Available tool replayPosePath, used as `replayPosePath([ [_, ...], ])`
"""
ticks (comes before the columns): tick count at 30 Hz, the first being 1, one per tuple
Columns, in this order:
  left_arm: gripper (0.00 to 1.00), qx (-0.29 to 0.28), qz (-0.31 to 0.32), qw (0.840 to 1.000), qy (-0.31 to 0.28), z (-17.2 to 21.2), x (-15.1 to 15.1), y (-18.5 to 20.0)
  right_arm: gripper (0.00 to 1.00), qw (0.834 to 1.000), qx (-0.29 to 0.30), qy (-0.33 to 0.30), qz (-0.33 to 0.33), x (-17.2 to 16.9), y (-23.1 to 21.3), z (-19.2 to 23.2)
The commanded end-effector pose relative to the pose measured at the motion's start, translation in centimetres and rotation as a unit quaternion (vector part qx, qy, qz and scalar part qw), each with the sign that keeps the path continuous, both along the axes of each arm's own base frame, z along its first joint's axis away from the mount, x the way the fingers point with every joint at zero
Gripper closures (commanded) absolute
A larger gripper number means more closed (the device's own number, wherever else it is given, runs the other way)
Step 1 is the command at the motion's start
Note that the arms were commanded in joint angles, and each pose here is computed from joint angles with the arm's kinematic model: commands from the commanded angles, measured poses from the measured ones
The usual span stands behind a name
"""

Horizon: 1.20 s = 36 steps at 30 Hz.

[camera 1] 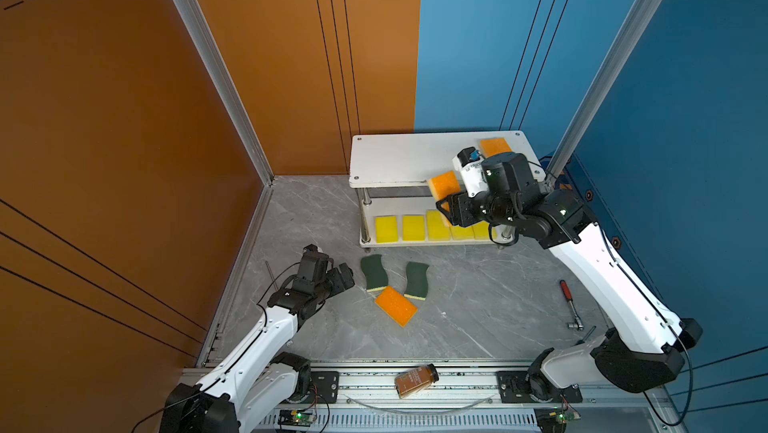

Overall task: Place and organize the cleaning sponges onto the shelf
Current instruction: 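Carry the orange sponge up to the top shelf with the right gripper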

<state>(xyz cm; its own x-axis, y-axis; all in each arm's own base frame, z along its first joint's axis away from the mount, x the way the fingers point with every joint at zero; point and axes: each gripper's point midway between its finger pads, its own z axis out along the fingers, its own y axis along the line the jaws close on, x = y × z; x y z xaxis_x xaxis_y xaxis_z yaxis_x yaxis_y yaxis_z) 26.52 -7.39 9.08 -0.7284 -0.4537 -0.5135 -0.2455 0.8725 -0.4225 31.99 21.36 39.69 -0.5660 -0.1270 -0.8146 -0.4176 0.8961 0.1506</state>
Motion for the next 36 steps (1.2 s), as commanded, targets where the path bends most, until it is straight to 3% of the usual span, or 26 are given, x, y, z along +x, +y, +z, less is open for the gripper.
replayPosePath([
  [1, 0.02, -0.009, -0.002, 1.000, -0.014, 0.9, 0.4, -0.1, 0.38, 0.996, 0.014, -0.040, -0.083, 1.2, -3.9, 3.3],
  [10, 0.02, -0.010, -0.002, 1.000, -0.017, 1.1, 0.5, -0.2, 0.38, 0.980, 0.040, -0.099, -0.170, 5.8, -7.7, 6.5],
  [20, 0.02, -0.010, 0.001, 1.000, -0.016, 1.1, 0.5, -0.1, 0.38, 0.978, 0.039, -0.100, -0.177, 9.6, -6.4, 5.4],
  [36, 0.02, -0.008, 0.005, 1.000, -0.013, 1.1, 0.6, 0.0, 0.35, 0.978, -0.010, -0.082, -0.190, 12.3, -4.6, 1.8],
])
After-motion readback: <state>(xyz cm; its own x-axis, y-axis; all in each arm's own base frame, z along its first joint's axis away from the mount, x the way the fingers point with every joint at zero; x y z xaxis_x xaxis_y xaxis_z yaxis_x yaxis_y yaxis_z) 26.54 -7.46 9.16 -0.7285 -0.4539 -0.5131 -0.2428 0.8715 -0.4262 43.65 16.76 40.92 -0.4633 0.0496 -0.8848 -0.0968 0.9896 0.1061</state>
